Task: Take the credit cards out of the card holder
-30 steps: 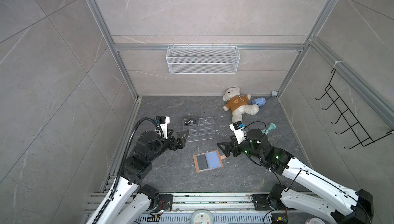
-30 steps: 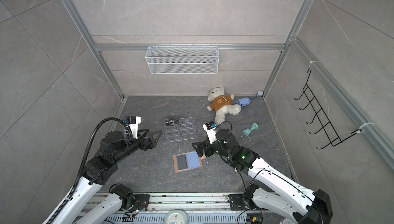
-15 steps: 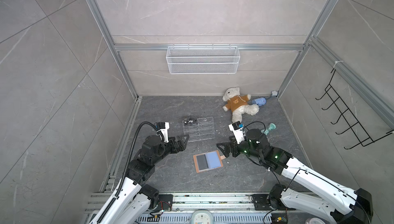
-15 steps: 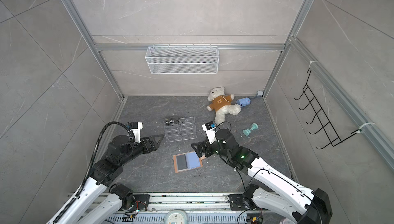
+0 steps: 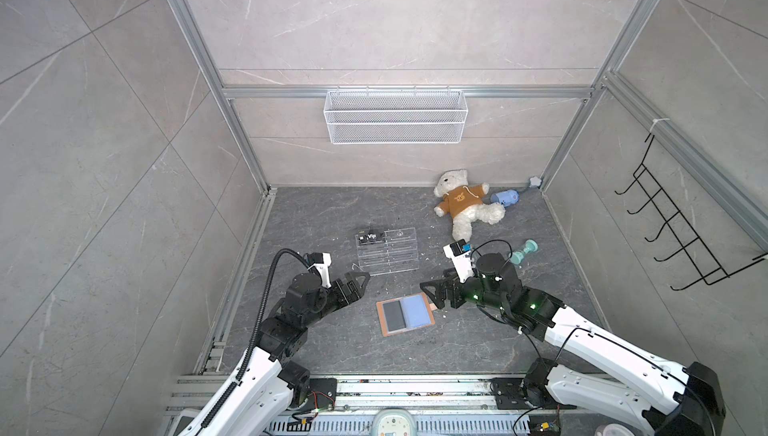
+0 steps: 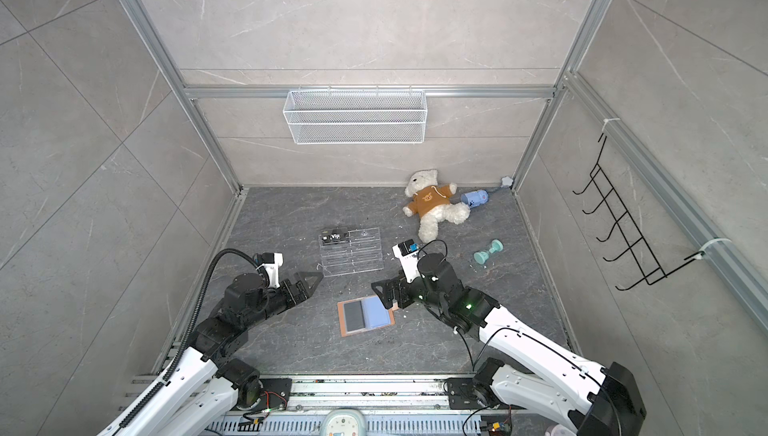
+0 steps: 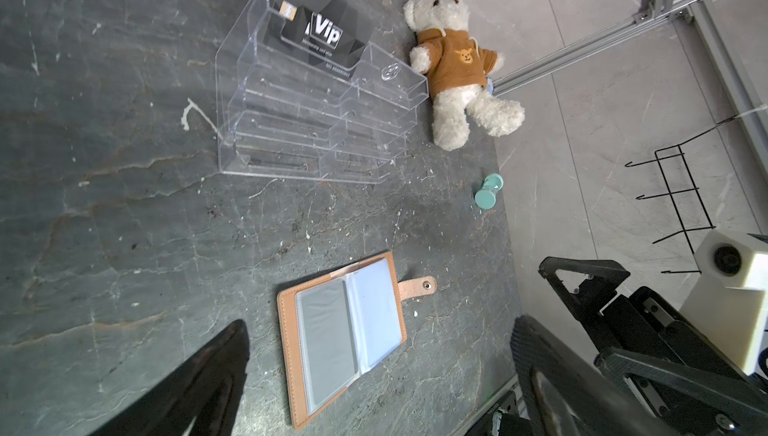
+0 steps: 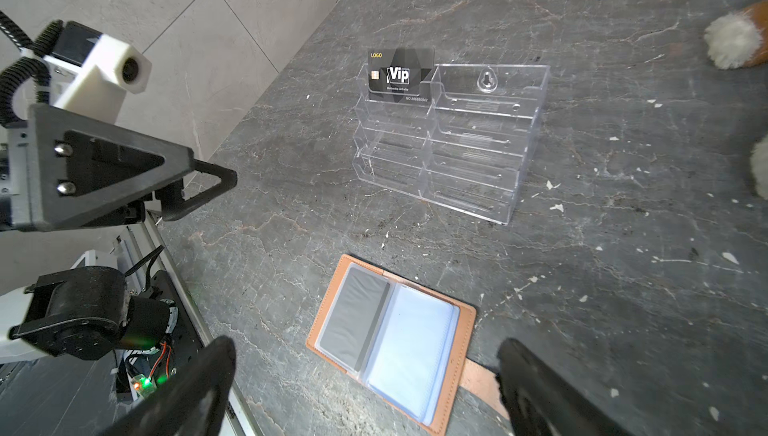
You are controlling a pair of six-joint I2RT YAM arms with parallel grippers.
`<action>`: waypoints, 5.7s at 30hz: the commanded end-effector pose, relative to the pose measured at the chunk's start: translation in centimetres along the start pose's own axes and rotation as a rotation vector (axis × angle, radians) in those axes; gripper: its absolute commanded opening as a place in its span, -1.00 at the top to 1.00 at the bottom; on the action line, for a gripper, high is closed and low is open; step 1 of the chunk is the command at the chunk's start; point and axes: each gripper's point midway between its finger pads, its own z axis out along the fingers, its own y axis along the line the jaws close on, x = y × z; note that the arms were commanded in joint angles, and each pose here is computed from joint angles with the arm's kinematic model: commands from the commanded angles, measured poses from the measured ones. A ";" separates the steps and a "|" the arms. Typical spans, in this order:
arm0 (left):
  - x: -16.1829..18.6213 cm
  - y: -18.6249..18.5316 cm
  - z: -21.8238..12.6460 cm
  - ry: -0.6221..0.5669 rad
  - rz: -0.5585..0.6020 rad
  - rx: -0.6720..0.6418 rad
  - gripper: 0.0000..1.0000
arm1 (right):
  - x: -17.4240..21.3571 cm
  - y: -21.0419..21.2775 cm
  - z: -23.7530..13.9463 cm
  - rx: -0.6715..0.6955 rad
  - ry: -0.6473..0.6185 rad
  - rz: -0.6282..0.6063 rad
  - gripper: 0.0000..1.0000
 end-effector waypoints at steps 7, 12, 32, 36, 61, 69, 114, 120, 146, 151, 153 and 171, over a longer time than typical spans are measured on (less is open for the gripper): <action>1.9 0.5 1.1 0.066 -0.147 0.044 -0.96 | 1.5 0.0 1.5 -0.038 0.040 0.044 -0.97; 3.8 1.2 2.5 0.138 -0.193 0.032 -0.94 | 2.6 0.2 2.7 -0.069 0.078 0.072 -0.87; 10.8 3.5 6.8 0.356 -0.296 -0.046 -0.65 | 8.2 -1.1 6.8 -0.084 0.248 0.186 -0.20; 11.6 4.1 7.3 0.378 -0.309 -0.060 -0.54 | 9.1 -1.4 7.3 -0.082 0.271 0.203 -0.05; 12.3 3.5 8.4 0.392 -0.283 0.008 -0.03 | 15.0 -3.4 10.3 -0.060 0.383 0.321 0.35; 11.7 2.0 8.5 0.370 -0.255 0.067 0.35 | 15.5 -3.7 10.2 -0.048 0.392 0.326 0.38; 11.9 0.4 8.4 0.378 -0.171 0.117 1.00 | 10.7 -2.3 7.7 -0.011 0.326 0.279 -0.57; 11.9 0.3 8.3 0.376 -0.165 0.123 1.00 | 11.1 -1.4 8.1 0.019 0.395 0.262 -1.00; 11.9 -0.2 8.2 0.374 -0.146 0.134 1.00 | 14.5 -0.1 9.9 0.122 0.574 0.169 -0.99; 11.9 -0.2 8.2 0.376 -0.143 0.135 1.00 | 14.7 -0.4 10.0 0.137 0.580 0.169 -0.98; 12.0 -0.2 8.2 0.376 -0.143 0.134 1.00 | 14.9 -0.5 10.1 0.142 0.586 0.170 -0.97; 12.0 -0.3 8.1 0.376 -0.132 0.142 1.00 | 15.7 -1.3 10.4 0.183 0.607 0.176 -0.81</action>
